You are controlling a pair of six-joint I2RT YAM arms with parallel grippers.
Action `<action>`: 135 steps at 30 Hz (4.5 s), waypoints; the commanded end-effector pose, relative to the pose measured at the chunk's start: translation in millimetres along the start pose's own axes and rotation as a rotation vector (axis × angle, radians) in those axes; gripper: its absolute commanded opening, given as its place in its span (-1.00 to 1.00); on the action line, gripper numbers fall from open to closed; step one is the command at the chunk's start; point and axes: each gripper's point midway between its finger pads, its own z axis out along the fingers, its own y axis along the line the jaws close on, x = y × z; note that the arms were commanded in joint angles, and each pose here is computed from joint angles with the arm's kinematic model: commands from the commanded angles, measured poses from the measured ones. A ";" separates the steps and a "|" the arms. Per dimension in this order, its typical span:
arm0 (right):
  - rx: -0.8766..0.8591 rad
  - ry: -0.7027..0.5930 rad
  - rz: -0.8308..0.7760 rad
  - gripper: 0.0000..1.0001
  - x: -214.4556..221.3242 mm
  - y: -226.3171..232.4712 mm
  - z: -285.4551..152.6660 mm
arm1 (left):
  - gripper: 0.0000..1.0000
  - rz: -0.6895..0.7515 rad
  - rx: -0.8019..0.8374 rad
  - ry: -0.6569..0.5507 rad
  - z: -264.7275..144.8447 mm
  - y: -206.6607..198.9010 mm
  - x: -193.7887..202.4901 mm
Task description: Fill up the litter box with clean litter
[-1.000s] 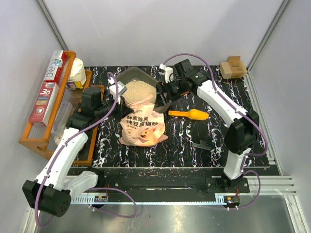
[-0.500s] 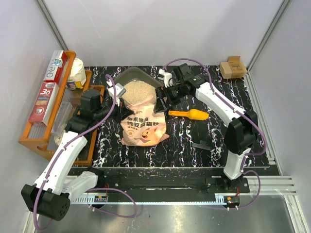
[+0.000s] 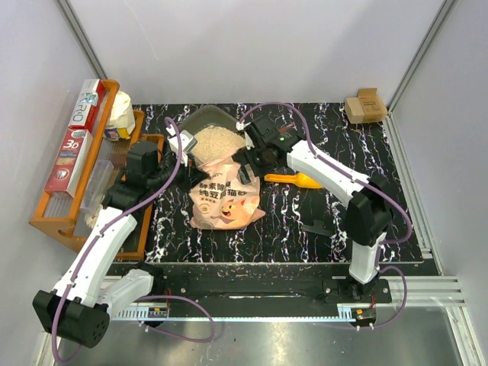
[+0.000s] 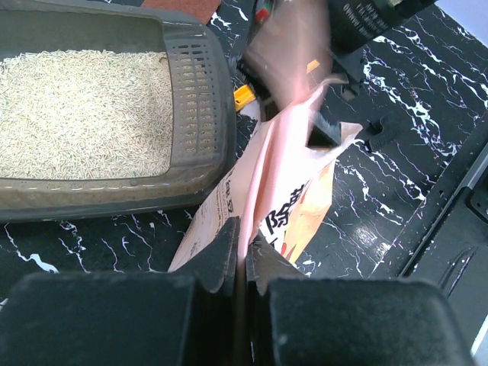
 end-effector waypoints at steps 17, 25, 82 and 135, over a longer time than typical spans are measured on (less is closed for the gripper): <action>-0.123 -0.023 -0.100 0.18 6.0 -4.2 -43.8 | -0.24 0.150 0.194 -0.150 -0.8 -32.9 -41.5; -0.152 -0.073 -0.164 -1.00 -10.7 0.9 -49.9 | 0.04 0.202 0.238 -0.011 28.0 -18.6 -26.2; -0.182 -0.050 -0.072 0.48 -23.2 18.0 -73.6 | -1.00 0.206 0.124 -0.227 -12.3 -32.0 -64.2; -0.231 -0.293 -0.120 0.99 -64.8 -48.4 -162.0 | 0.73 0.140 0.064 -0.271 -9.5 -20.3 -87.9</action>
